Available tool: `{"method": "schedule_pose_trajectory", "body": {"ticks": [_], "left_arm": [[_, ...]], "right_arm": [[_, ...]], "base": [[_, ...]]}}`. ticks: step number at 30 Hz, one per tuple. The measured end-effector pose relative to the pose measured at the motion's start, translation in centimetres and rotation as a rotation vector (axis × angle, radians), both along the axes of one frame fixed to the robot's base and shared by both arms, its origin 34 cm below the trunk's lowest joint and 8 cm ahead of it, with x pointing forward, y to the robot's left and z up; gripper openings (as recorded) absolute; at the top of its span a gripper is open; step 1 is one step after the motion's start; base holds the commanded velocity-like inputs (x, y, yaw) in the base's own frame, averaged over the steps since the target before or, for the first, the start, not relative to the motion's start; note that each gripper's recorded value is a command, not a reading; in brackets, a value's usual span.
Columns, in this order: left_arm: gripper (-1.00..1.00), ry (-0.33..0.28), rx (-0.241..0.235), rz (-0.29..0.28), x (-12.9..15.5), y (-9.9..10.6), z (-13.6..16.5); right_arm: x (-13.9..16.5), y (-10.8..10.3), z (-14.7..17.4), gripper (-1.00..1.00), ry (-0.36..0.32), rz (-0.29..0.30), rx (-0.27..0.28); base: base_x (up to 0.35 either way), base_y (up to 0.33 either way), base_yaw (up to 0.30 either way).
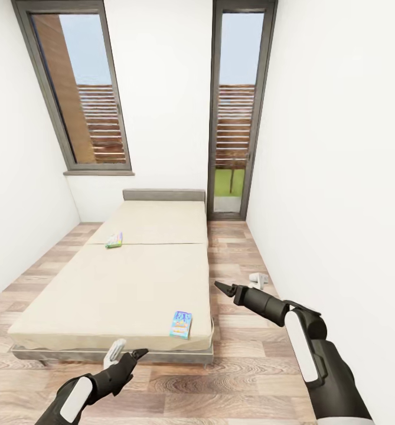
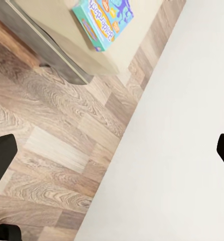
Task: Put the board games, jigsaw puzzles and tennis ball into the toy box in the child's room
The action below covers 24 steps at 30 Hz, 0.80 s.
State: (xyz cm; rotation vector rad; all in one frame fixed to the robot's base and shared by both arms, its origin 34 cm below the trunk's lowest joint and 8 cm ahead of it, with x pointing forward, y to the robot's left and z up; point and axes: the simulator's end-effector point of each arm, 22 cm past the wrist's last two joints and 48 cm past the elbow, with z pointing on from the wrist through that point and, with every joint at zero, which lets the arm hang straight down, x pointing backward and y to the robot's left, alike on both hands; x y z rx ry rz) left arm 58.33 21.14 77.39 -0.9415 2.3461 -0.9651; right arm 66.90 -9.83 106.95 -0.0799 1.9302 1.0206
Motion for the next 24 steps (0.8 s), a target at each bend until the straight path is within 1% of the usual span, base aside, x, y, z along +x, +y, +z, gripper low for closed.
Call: {"method": "schedule_pose_trajectory", "body": {"ticks": [4, 5, 9, 24], "left_arm": [[1.00, -0.002, 0.004, 0.002, 0.2, 0.4, -0.3], [1.00, -0.003, 0.008, 0.004, 0.3, 0.7, -0.4], [1.00, -0.005, 0.011, 0.004, 0.4, 1.0, -0.7], [1.00, -0.014, -0.002, 0.000, 1.0, 0.9, -1.8]], "right_arm": [[0.0, 0.1, 0.0, 1.00, -0.006, 0.004, 0.002], [-0.1, 0.1, 0.3, 1.00, -0.018, 0.004, 0.003], [-0.9, 0.1, 0.4, 1.00, -0.031, 0.004, 0.002], [-0.9, 0.3, -0.9, 1.00, -0.037, 0.004, 0.008]], "base": [[0.000, 0.000, 0.000], [0.000, 0.000, 0.000], [0.000, 0.000, 0.000], [0.000, 0.000, 0.000]]}}
